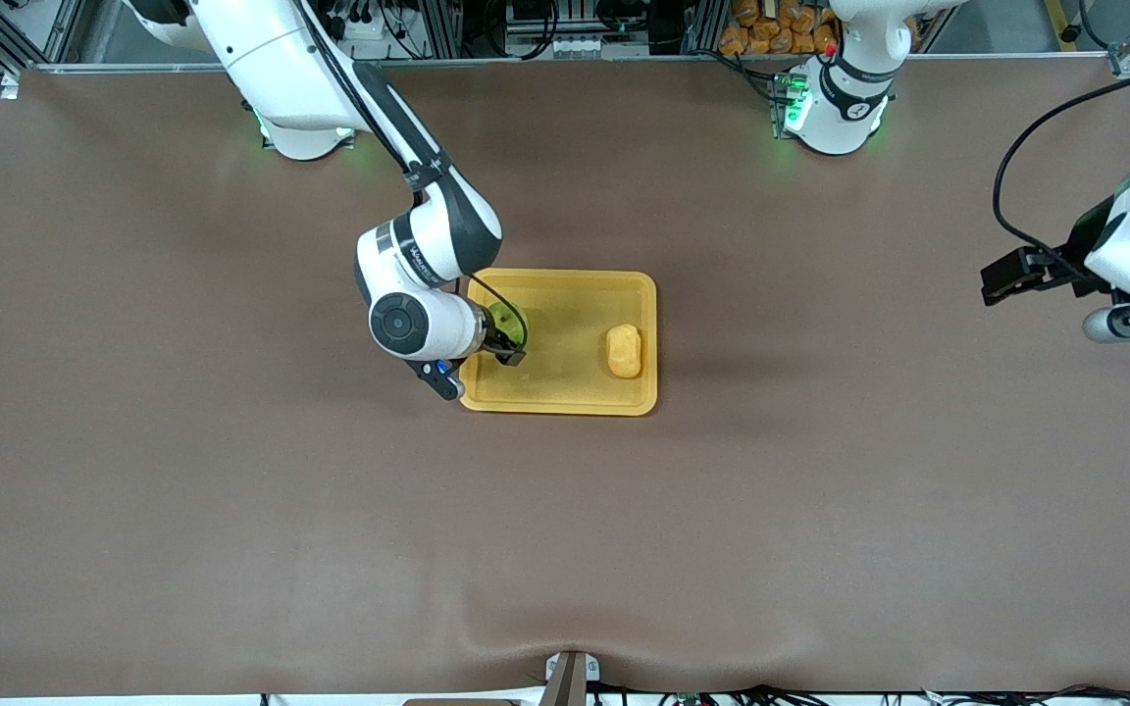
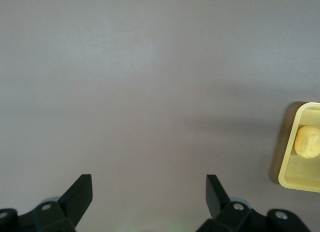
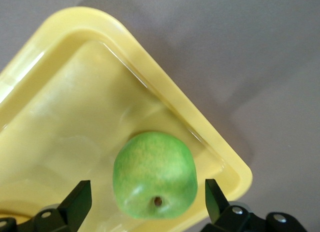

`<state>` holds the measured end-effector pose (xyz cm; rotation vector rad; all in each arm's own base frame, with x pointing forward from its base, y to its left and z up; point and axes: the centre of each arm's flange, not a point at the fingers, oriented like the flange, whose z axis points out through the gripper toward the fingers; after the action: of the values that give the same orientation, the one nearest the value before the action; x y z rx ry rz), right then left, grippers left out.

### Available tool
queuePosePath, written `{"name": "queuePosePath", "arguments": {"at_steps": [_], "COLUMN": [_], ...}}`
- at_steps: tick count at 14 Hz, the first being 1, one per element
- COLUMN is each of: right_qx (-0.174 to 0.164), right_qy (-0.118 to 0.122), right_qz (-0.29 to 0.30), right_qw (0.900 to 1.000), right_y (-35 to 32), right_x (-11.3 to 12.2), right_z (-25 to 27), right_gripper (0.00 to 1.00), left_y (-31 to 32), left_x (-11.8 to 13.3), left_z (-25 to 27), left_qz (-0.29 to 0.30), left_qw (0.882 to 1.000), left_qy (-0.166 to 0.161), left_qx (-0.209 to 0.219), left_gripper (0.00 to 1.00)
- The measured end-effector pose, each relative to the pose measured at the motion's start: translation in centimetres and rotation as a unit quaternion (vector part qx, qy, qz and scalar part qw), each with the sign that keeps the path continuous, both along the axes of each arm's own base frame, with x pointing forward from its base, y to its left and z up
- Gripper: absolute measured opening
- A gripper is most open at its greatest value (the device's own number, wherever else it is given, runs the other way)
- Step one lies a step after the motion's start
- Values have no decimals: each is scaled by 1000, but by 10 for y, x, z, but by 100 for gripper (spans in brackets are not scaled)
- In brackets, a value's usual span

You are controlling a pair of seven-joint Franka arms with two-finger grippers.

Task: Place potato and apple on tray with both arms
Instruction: 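Release the apple onto the tray with the right gripper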

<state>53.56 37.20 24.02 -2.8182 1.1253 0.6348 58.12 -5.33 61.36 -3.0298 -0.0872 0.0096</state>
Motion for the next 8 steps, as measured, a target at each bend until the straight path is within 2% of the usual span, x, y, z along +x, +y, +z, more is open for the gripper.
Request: {"name": "queuePosePath", "arguments": {"at_steps": [3,8], "right_qx": [-4,6], "right_qy": [7,-37], "right_qz": [0,-8], "right_qw": [1000,999], "right_y": [-17,-43], "right_x": [26,72], "right_z": [35,95], "right_gripper": [100,100], "left_y": [-2,1], "left_x": [-8,-10], "left_z": [14,20], "left_qz": [0,-16], "left_qw": [1000,1000], "left_qy": [-11,-14], "left_qx": [3,4], "left_gripper": [100,100]}}
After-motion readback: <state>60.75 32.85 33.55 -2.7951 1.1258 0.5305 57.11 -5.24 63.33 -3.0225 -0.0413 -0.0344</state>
